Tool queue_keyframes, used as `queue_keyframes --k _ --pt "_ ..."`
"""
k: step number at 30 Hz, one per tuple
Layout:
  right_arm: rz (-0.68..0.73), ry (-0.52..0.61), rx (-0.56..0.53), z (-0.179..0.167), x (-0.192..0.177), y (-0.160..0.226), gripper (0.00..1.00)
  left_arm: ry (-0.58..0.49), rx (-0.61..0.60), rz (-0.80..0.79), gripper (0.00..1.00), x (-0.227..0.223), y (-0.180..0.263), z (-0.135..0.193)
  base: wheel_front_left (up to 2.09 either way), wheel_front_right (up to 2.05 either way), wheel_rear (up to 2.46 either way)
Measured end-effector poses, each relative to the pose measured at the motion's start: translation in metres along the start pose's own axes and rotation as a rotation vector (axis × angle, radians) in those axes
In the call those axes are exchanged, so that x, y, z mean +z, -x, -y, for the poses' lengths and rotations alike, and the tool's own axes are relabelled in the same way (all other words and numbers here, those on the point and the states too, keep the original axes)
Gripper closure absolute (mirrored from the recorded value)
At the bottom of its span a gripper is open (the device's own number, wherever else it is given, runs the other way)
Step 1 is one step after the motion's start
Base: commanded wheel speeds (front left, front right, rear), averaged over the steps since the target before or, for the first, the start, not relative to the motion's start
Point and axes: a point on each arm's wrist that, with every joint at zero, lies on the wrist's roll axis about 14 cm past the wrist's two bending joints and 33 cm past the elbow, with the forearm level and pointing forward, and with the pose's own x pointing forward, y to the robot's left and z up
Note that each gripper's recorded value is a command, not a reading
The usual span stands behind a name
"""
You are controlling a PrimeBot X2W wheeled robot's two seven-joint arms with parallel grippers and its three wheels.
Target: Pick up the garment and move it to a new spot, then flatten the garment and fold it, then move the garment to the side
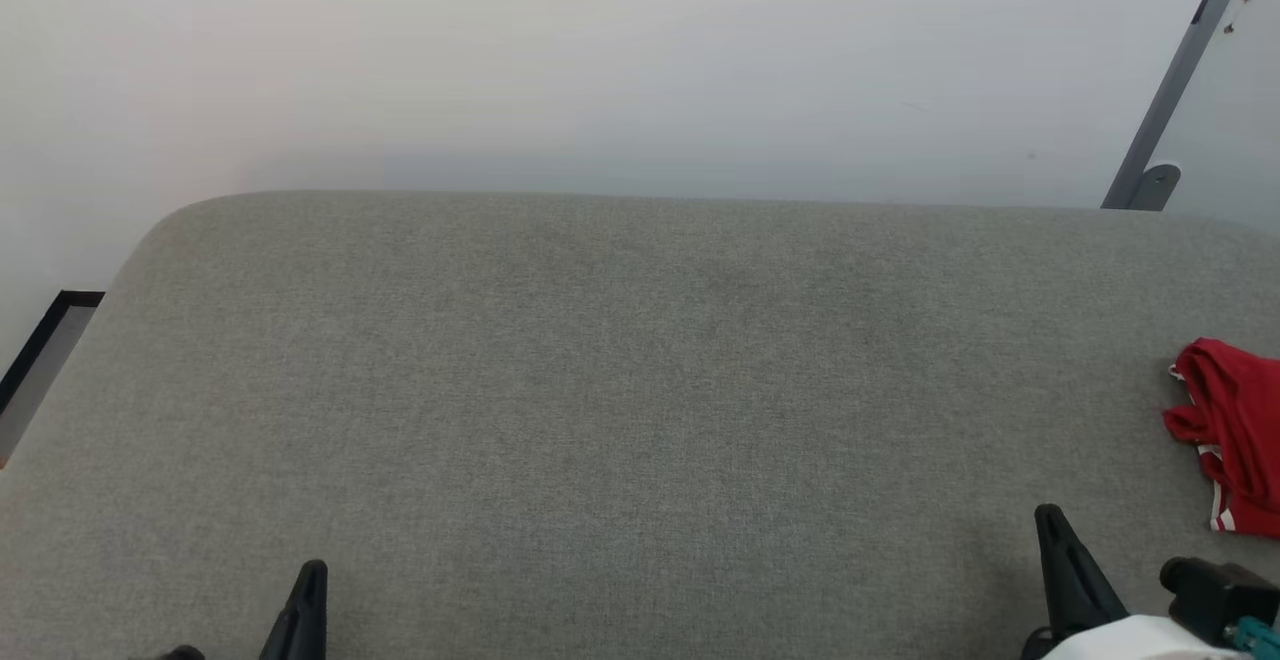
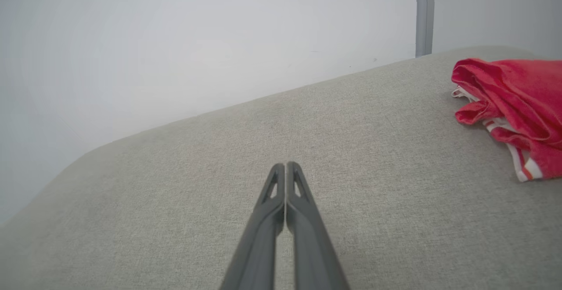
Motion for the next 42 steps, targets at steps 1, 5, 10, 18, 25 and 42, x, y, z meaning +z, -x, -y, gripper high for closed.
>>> queue_keyframes --k 1,5,10,18,25,42 --pt "0.0 -0.018 -0.002 0.0 0.001 -0.001 1.0 0.017 0.005 0.0 1.0 0.0 -0.001 -0.001 0.0 0.0 0.0" --pt "0.011 -0.087 -0.007 0.001 0.004 -0.004 1.0 0.083 0.018 0.002 1.0 0.001 -0.007 -0.001 0.0 0.0 0.0" --pt "0.012 -0.17 -0.017 0.002 0.006 -0.006 1.0 0.16 0.033 0.001 1.0 0.002 -0.012 -0.002 0.0 0.0 0.0" --pt "0.021 -0.294 -0.027 0.004 0.009 -0.009 1.0 0.276 0.051 0.004 1.0 0.004 -0.022 -0.004 0.0 0.0 0.0" --pt "0.027 -0.407 -0.034 0.006 0.012 -0.013 1.0 0.38 0.06 0.006 1.0 0.005 -0.03 -0.002 0.0 0.0 0.0" --pt "0.04 -0.618 -0.035 0.007 0.018 -0.019 1.0 0.58 0.066 0.007 1.0 0.009 -0.046 0.001 0.0 0.0 0.0"
